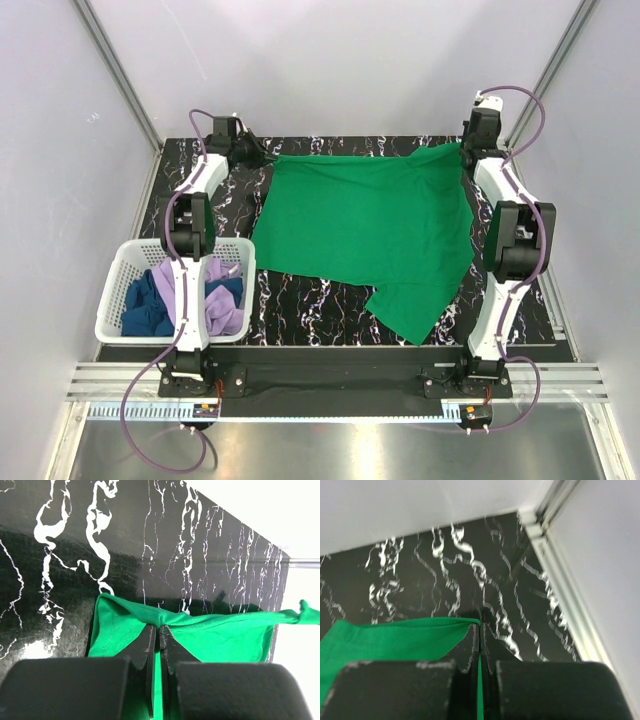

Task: Fold and stack the t-shirts
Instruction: Fold the tshirt

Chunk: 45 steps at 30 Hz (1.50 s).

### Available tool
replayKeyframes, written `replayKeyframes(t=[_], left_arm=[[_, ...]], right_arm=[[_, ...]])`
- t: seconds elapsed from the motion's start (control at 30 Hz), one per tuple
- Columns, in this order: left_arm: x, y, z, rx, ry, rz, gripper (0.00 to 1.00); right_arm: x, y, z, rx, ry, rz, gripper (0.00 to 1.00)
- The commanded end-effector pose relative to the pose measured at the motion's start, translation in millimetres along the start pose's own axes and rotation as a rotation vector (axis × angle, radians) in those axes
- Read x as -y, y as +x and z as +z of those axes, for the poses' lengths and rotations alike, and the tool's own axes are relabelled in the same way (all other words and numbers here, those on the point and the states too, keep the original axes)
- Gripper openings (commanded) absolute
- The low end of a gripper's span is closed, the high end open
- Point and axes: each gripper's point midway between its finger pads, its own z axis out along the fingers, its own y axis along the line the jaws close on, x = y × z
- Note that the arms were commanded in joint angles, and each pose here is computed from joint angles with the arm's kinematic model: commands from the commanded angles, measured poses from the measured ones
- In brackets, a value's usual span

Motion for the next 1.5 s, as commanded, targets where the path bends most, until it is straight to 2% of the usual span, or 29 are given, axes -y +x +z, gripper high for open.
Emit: replayKeyframes(t=[0.0,0.03,0.07,0.13,0.37,0.53,0.8,1.17,1.47], left_arm=[[24.9,-22.0,-8.0,0.037,0.086,0.021,0.0],[23.6,-20.2,-8.0,0.029,0.081,0.019,0.0],[23.4,-19.7,-9.8,0.023,0.078,0.019,0.0],[18.8,-14.7,-12.6,0.003,0.058,0.021,0.0],[14.2,5.1,-31.9,-0.064,0.019,0.028,0.0],[10.4,27.5,-45.9,-0.157,-0.001,-0.012,0.0],[2.3,36.4,-66.1,-0.195,-0.065,0.022,0.0],[-15.0,55.3,-67.2,-0.259,-0.11,0.012,0.0],[-21.7,67.7,-59.3,-0.294,-0.104,-0.016,0.0]], right_arm=[[10.0,-25.9,-39.6,-0.004,0.001,0.126,0.0],[14.5,-36.3,-53.9,0.013,0.011,0.173,0.0],[16.7,-21.5,-60.6,-0.03,0.021,0.181,0.0],[19.9,-26.9,-79.5,-0.029,0.018,0.232,0.0],[29.5,20.5,-118.2,-0.2,0.047,0.237,0.0],[41.2,34.5,-145.3,-0.237,0.074,0.236,0.0],[34.6,71.4,-160.7,-0.326,0.043,0.264,0.0],[33.9,109.9,-166.7,-0.423,0.066,0.27,0.0],[37.0,117.8,-158.9,-0.448,0.095,0.265,0.0]])
